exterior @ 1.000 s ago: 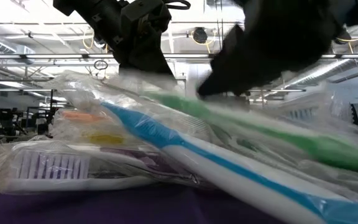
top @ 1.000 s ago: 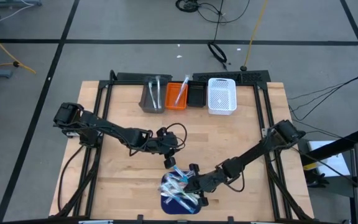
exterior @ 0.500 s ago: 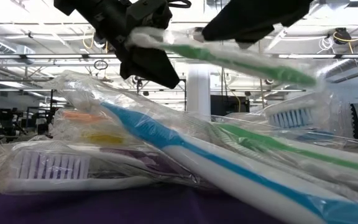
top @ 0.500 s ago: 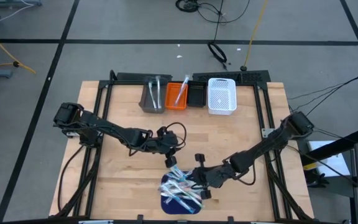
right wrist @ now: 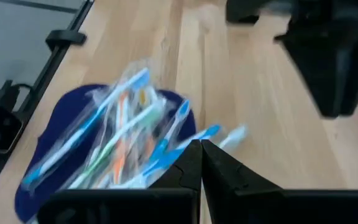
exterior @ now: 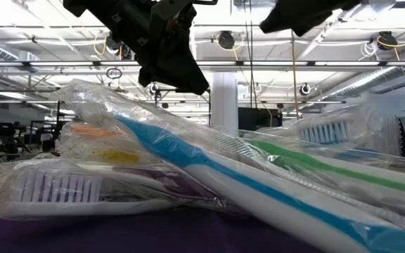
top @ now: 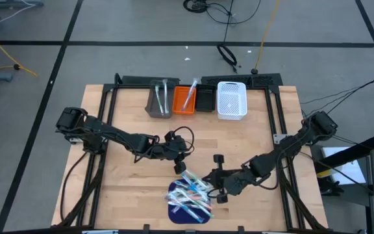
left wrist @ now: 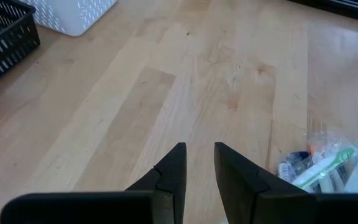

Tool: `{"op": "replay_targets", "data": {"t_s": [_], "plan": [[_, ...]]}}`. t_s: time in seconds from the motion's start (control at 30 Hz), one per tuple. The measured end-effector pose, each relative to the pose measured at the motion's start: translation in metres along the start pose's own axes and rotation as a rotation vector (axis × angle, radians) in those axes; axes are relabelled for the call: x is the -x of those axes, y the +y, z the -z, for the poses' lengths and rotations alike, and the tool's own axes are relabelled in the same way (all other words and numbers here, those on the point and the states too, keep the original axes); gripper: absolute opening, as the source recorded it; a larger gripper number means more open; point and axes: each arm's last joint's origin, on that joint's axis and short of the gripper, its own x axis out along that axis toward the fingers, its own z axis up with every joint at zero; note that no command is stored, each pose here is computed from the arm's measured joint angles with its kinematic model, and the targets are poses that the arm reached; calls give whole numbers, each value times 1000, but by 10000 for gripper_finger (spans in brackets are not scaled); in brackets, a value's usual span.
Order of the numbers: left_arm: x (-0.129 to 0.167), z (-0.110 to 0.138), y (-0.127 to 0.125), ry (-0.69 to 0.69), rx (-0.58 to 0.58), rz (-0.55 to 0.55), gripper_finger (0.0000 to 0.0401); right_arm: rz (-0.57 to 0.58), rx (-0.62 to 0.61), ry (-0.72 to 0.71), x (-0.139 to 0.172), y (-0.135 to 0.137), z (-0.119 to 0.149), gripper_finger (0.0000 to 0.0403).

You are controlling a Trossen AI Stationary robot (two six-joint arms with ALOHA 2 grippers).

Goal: Pick & Place Toothbrushes
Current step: Put the green toothbrush into the light black bin

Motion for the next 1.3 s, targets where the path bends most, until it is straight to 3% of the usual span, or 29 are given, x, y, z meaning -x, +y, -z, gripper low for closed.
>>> {"op": "replay_targets", "data": {"t_s": [0.27, 0.57, 0.83, 1.03, 1.3], "plan": [[0, 0, 0, -4, 1, 2, 81, -63, -149, 79, -22, -19, 43, 23], [0, 0, 0, -4, 1, 2, 81, -179, -330, 37, -35, -46, 67, 126], [0, 0, 0, -4, -2, 2, 81, -278, -385, -20, -55, -42, 78, 198], [0, 0, 0, -4, -1, 2, 81, -253, -400, 2, -68, -46, 88, 219], [0, 0, 0, -4, -2, 2, 81, -282, -422, -16, -71, -48, 87, 216]]}}
